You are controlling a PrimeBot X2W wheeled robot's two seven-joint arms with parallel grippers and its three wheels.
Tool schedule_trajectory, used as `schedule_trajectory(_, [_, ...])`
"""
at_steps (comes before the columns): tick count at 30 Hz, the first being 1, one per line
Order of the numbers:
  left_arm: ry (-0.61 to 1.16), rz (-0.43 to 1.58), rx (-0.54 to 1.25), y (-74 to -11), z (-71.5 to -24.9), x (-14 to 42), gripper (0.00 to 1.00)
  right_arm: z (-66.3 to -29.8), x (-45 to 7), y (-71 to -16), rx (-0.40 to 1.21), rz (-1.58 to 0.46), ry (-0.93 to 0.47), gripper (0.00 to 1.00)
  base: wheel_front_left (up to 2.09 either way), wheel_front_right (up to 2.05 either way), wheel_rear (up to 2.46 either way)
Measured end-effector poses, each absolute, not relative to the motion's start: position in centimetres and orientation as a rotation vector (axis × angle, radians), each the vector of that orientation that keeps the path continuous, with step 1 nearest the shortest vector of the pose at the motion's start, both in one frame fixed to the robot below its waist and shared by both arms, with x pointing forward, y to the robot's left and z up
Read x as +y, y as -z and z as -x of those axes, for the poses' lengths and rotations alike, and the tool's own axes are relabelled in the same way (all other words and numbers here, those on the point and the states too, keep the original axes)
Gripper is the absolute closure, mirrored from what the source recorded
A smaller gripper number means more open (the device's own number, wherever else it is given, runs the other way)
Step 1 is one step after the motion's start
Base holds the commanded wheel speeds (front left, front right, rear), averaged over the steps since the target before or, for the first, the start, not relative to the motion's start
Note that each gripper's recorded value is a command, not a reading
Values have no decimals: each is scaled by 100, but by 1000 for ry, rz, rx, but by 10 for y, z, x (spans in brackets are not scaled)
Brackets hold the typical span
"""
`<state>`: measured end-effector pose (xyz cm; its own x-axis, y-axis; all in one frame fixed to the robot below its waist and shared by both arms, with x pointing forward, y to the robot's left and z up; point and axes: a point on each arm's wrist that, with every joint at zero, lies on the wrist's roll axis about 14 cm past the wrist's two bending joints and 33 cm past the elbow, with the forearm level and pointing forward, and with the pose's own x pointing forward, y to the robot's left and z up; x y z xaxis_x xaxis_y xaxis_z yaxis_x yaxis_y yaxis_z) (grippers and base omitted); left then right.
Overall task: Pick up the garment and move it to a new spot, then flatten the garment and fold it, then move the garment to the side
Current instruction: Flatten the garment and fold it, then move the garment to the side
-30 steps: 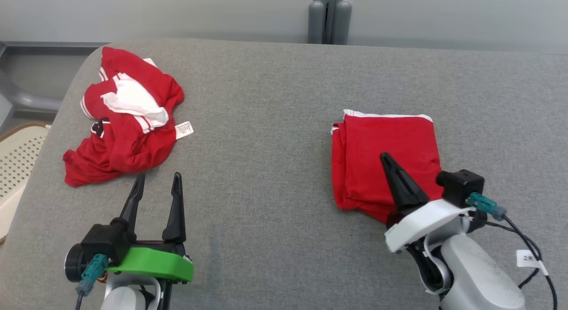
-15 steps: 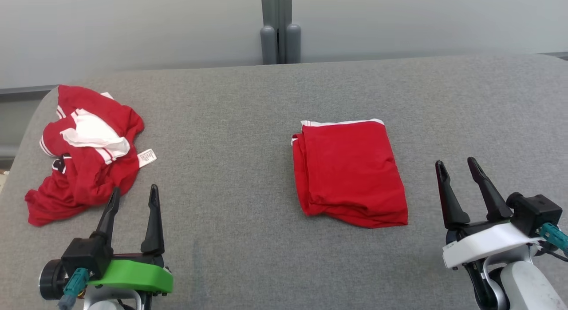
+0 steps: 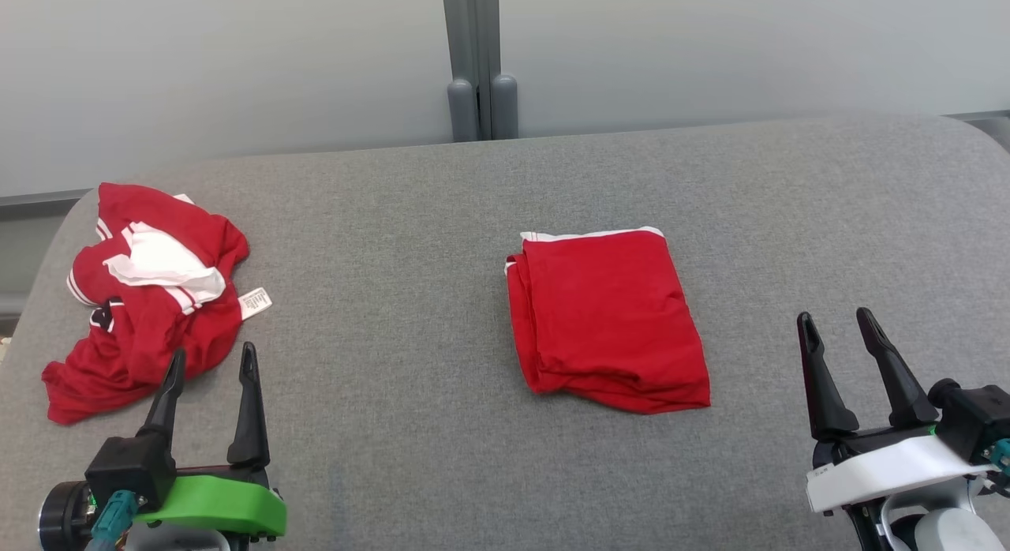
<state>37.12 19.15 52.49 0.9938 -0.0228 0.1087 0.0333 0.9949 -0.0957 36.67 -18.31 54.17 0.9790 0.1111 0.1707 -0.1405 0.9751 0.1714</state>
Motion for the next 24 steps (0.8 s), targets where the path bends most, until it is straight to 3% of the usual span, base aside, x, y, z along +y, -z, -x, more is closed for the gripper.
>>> schedule_trajectory(24, [0, 72, -93, -530, -356, 202, 0, -357, -176, -545, -126, -181, -129, 0, 0, 0, 0])
